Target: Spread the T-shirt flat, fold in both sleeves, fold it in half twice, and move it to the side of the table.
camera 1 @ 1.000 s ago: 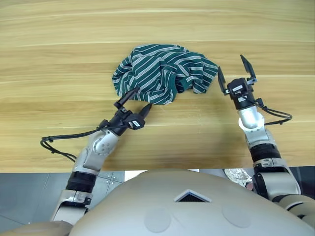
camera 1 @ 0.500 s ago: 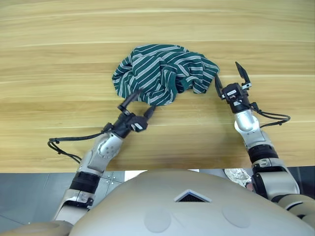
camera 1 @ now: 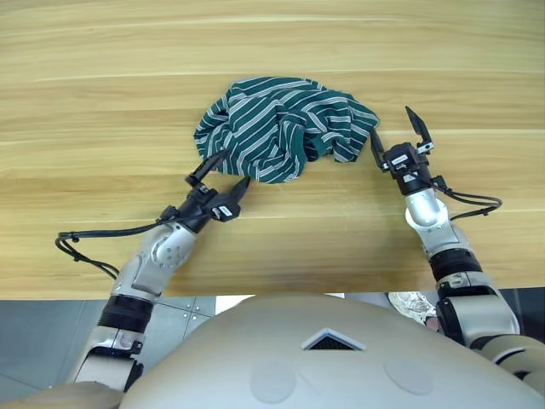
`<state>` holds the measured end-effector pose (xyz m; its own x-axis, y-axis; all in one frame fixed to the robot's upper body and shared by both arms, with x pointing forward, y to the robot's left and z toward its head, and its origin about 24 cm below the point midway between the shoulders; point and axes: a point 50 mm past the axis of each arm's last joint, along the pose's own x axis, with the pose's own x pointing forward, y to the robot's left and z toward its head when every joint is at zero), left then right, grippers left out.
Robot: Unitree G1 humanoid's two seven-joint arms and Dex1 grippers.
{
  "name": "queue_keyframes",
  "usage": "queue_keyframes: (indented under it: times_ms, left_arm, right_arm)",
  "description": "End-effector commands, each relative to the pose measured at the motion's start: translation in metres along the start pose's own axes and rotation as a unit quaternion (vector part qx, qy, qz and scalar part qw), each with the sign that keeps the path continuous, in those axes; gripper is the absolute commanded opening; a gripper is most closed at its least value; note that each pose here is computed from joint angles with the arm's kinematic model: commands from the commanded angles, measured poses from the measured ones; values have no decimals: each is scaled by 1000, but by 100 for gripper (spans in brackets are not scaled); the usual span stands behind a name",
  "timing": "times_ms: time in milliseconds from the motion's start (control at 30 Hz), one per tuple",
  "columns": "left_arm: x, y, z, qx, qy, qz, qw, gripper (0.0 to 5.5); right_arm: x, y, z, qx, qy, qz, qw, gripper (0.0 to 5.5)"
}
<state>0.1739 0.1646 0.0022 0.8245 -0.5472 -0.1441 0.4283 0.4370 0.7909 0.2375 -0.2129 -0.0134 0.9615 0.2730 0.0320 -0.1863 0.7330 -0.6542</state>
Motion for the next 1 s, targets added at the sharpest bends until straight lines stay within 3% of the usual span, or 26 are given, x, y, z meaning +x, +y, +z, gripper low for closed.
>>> queue_keyframes:
  times_ms: [33, 333, 600, 867, 1000]
  left_arm:
    - [1, -10, 7, 14, -9, -22, 1000, 364]
    - [5, -7, 11, -18, -17, 16, 1000, 364]
    - [7, -6, 6, -17, 2, 23, 1000, 238]
    - [6, -10, 3, -9, 6, -2, 1000, 112]
    - [6, -5, -1, -20, 16, 22, 999, 52]
  right_arm:
    - [-3, 1, -4, -4, 14, 9, 1000, 347]
    - [-2, 2, -5, -5, 18, 11, 1000, 347]
    - [-3, 7, 0, -9, -4, 32, 999, 347]
    - [-36, 15, 36, 33, -105, 183, 977, 347]
    - [-41, 11, 37, 48, -102, 217, 970, 347]
